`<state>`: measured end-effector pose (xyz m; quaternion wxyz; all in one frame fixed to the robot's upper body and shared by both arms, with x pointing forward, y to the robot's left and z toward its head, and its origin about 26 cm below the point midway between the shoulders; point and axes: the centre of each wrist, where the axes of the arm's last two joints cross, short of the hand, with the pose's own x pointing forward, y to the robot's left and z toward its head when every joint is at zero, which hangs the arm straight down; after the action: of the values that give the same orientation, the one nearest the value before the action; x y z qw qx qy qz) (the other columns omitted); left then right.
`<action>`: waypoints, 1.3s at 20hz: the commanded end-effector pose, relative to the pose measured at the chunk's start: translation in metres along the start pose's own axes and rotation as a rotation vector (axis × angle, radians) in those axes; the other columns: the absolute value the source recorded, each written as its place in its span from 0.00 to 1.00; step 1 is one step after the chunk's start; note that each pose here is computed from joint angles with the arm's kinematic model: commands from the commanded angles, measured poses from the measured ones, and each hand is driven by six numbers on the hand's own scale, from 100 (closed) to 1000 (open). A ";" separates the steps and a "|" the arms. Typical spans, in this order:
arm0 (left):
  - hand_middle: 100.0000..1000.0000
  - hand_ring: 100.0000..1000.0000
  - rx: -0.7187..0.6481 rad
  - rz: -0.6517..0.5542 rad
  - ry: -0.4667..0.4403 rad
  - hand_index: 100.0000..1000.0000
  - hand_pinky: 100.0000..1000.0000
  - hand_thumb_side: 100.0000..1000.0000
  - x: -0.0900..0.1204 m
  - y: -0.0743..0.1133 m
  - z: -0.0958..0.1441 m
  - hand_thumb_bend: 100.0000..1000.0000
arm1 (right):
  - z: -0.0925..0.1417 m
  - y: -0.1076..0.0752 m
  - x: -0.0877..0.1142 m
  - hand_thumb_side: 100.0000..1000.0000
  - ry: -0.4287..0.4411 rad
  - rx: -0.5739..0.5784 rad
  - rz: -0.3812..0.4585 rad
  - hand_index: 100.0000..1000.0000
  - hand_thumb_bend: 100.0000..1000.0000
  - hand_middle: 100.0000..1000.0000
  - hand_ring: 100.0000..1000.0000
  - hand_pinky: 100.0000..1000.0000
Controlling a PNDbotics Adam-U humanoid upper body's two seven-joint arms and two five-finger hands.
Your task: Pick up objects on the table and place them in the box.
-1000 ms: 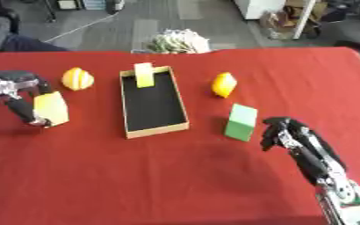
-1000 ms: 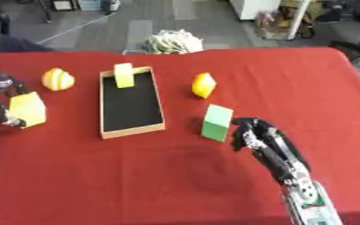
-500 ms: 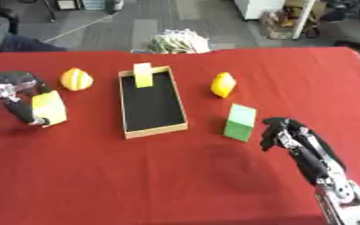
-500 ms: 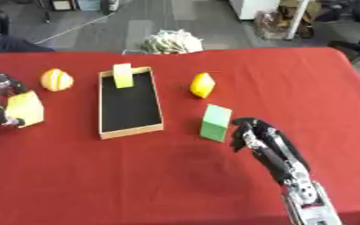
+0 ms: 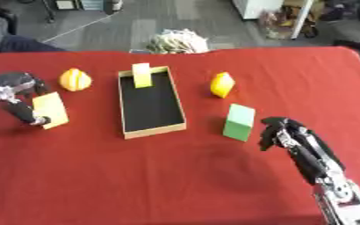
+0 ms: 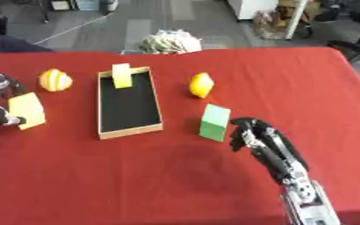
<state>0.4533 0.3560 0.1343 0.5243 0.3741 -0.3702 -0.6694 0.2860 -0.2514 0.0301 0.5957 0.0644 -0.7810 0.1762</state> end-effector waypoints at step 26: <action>0.47 0.48 0.195 -0.163 -0.488 0.68 0.64 0.15 0.152 0.071 0.002 0.30 | -0.008 0.002 0.007 0.58 -0.034 0.031 -0.009 0.70 0.00 0.46 0.47 0.44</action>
<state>0.4533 0.2005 0.1722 0.3361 0.2675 -0.5186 -0.7393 0.2881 -0.2467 0.0321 0.5925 0.0756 -0.7811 0.1818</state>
